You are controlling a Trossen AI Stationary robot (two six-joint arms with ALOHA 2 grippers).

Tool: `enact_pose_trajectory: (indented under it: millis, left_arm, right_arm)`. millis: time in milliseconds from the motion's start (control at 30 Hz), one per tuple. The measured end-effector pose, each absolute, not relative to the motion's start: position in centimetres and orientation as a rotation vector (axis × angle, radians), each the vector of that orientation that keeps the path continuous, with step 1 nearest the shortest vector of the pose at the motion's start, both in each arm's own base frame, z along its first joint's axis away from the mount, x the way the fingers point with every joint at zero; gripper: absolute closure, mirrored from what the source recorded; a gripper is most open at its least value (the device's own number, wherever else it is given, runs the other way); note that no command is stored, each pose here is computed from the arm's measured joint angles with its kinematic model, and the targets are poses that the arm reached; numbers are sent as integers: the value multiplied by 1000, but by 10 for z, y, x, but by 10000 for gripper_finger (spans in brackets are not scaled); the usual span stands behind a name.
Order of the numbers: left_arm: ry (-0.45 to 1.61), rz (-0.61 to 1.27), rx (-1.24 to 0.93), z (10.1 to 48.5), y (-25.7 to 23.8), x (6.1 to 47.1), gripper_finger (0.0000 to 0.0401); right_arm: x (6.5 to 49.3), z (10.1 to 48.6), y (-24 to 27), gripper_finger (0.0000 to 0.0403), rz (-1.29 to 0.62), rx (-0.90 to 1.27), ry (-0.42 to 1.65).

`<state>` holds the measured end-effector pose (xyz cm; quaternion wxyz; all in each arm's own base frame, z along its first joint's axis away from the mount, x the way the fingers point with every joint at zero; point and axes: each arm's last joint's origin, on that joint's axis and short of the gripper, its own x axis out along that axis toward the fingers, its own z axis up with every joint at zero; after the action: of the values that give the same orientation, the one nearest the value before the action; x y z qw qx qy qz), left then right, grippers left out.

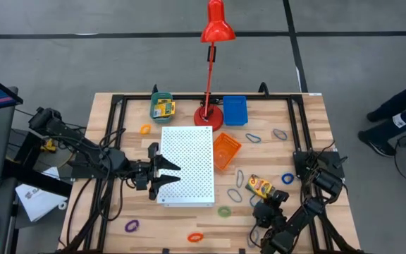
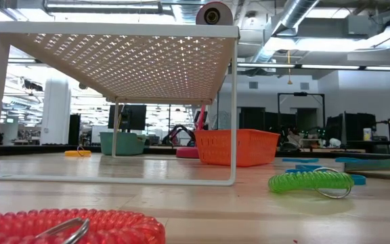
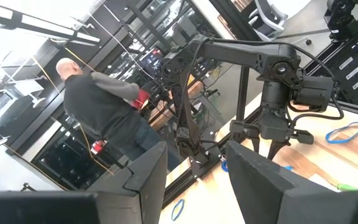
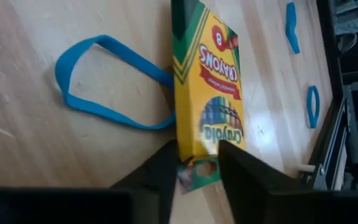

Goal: Pick & Place Office Desk Supplies
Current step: Put the yellow crayon box into the green bin

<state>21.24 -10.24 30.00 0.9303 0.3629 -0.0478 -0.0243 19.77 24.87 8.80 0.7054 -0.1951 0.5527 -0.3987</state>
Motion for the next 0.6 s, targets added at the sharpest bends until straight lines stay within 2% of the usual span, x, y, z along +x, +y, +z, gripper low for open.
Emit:
enact_pose_trajectory:
  millis: [100,167,433,600]
  left_arm:
    - [-98,-50,742,300,-102,212,243]
    - [-97,-50,738,300,-102,212,243]
    - [-97,-50,735,300,-102,212,243]
    - [-94,-51,737,300,-102,212,243]
  right_arm:
    - [197,88,249,369,-887,-433,1223]
    - [196,88,250,392,-890,-434,1211]
    - [191,100,256,399,-992,-439,1153]
    - [196,108,260,401,-982,-391,1149]
